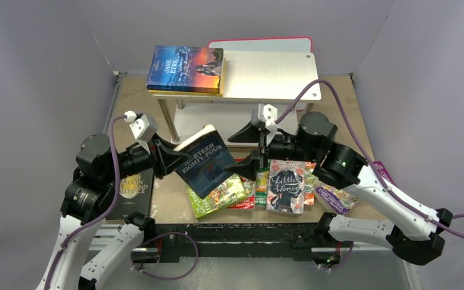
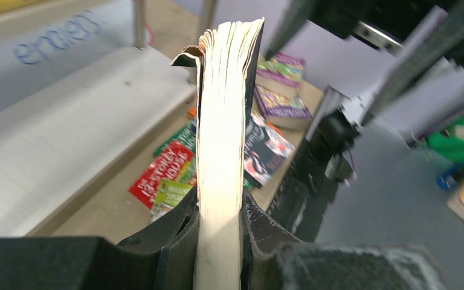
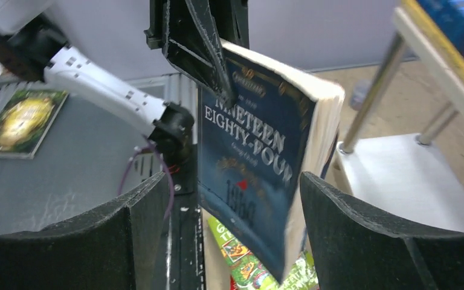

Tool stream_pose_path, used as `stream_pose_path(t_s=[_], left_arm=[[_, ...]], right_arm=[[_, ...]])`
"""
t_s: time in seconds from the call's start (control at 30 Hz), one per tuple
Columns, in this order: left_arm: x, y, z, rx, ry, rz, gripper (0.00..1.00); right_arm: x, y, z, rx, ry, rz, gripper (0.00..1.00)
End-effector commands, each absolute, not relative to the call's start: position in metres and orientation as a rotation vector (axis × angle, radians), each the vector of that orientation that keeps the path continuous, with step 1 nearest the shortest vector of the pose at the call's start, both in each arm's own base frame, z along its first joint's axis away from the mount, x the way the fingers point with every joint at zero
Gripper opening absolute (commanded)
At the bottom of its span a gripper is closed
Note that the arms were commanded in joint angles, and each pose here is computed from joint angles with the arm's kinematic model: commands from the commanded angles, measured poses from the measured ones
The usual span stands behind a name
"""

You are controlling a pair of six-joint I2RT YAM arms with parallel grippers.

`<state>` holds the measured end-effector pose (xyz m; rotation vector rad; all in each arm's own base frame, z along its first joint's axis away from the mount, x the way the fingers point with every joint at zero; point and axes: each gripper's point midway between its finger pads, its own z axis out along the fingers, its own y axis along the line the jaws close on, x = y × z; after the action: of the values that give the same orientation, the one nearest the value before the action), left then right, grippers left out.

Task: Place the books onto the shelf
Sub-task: Pick up the book from the center of the board.

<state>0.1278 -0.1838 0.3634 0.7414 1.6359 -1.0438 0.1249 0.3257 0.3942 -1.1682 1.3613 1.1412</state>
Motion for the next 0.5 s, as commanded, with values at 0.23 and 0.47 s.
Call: stream_pose_path(t_s=[0.23, 0.47], left_arm=[[0.129, -0.157, 0.537, 0.319, 1.131, -1.113, 0.00], [0.117, -0.132, 0.593, 0.117, 0.929, -1.202, 0.00]], right_arm=[[0.166, 0.270, 0.461, -0.611, 1.273, 0.993, 0.86], [0.160, 0.258, 0.476, -0.379, 1.283, 1.176, 0.94]])
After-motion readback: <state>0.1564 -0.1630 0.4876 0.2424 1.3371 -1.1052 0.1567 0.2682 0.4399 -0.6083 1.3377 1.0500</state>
